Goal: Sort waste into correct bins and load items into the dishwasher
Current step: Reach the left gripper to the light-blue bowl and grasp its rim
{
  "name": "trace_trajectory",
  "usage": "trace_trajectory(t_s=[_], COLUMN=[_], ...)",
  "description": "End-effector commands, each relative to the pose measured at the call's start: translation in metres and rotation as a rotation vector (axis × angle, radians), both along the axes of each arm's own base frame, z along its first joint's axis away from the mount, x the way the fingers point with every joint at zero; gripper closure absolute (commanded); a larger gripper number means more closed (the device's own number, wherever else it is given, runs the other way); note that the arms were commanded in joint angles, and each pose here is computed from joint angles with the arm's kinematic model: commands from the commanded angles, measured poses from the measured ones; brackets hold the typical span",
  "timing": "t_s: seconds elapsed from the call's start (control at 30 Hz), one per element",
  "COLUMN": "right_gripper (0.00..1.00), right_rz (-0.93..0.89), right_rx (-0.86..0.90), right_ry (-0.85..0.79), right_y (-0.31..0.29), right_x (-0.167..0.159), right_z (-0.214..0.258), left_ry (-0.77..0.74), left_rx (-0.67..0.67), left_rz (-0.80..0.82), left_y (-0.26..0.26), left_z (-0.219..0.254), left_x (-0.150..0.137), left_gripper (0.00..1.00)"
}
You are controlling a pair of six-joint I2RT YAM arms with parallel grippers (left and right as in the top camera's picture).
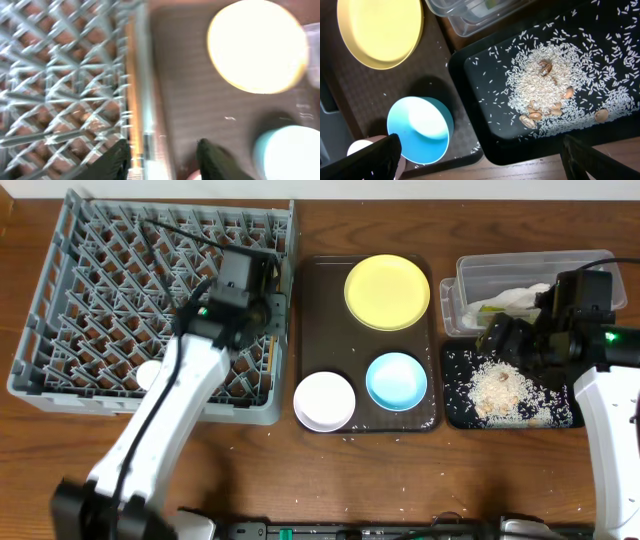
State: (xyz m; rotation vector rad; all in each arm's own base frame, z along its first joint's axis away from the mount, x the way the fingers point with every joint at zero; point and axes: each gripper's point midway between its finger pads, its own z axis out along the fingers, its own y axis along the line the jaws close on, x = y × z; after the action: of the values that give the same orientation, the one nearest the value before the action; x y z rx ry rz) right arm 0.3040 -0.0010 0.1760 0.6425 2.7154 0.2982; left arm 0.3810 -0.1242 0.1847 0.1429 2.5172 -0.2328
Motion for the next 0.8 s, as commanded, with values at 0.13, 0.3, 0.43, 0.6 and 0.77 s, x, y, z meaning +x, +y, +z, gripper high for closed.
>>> trace_trajectory(t_s=[0.13, 0.3, 0.43, 0.6, 0.77], right_gripper=[0.01, 0.01, 0.01, 0.01, 0.01], right_rz=[0.005, 0.005, 0.005, 0.005, 0.005], right_rx=[-0.003, -0.003, -0.003, -0.003, -0.003], right_ry=[-0.027, -0.027, -0.027, -0.027, -0.027], right_y=[-0.001, -0.001, -0.001, -0.001, -0.001], right_x=[0.001, 0.001, 0.001, 0.001, 0.001], right_z=[0.008, 0.008, 0.008, 0.008, 0.008], left_ry=[-0.028, 0.056, 0.126, 0.207, 0.267], left_rx=[-0.329, -0.189, -0.132, -0.093, -0.069], left_rz=[-0.321, -0.426, -0.492, -0.493, -0.492], left_y=[-0.078, -0.131, -0.166, -0.182, -0.188], left_z=[0.067, 0.018, -0.033, -0.097, -0.142], left_x=[-0.062, -0.077, -0.076, -0.062, -0.059], left_gripper=[0.16, 0.17, 0.22, 0.28, 0.40])
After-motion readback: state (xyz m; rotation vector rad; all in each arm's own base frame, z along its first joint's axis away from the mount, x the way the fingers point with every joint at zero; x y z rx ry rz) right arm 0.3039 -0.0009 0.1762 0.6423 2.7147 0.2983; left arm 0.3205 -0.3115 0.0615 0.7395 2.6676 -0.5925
